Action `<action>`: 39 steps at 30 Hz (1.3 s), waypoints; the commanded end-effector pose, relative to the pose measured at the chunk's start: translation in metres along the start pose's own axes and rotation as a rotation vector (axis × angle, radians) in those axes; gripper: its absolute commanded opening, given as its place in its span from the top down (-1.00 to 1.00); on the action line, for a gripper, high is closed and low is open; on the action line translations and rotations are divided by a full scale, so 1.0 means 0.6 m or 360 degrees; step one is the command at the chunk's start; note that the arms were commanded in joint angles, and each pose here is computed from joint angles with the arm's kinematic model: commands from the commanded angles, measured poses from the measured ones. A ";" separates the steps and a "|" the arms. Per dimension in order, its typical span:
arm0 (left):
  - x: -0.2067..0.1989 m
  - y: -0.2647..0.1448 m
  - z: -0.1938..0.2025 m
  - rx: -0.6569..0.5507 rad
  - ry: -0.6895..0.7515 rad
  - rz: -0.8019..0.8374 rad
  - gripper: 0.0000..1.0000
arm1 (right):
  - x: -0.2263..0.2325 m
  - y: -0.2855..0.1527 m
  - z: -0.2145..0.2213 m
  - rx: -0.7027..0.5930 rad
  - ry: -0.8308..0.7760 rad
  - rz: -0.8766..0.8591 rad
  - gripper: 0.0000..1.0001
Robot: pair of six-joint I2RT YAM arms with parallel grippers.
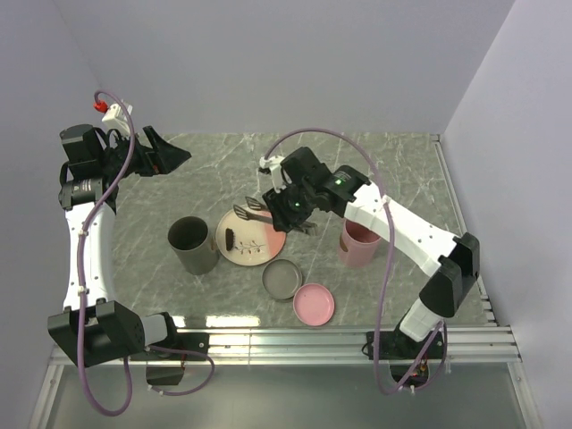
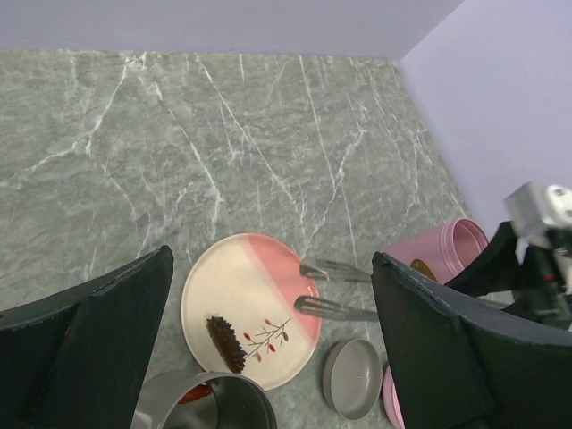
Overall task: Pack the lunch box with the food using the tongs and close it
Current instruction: Pick up the fake food from the plate.
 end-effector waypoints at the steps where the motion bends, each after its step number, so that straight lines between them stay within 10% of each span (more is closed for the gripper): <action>1: -0.018 -0.005 -0.019 -0.0050 0.0066 0.0051 -0.99 | 0.017 0.007 -0.030 -0.0124 0.0068 -0.0049 -0.03; 39: -0.008 0.001 -0.010 -0.0027 0.0045 0.0058 -0.99 | 0.061 0.181 0.004 0.0259 0.0124 -0.0059 -0.07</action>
Point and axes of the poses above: each gripper's point midway between its finger pads, its own y axis out along the fingers, its own x axis along the line the jaws close on, z = x × y, the point moved 5 cm from there along -y, back along the fingers, and after that the axes turned 14 degrees about -y, right-handed, at the moved point
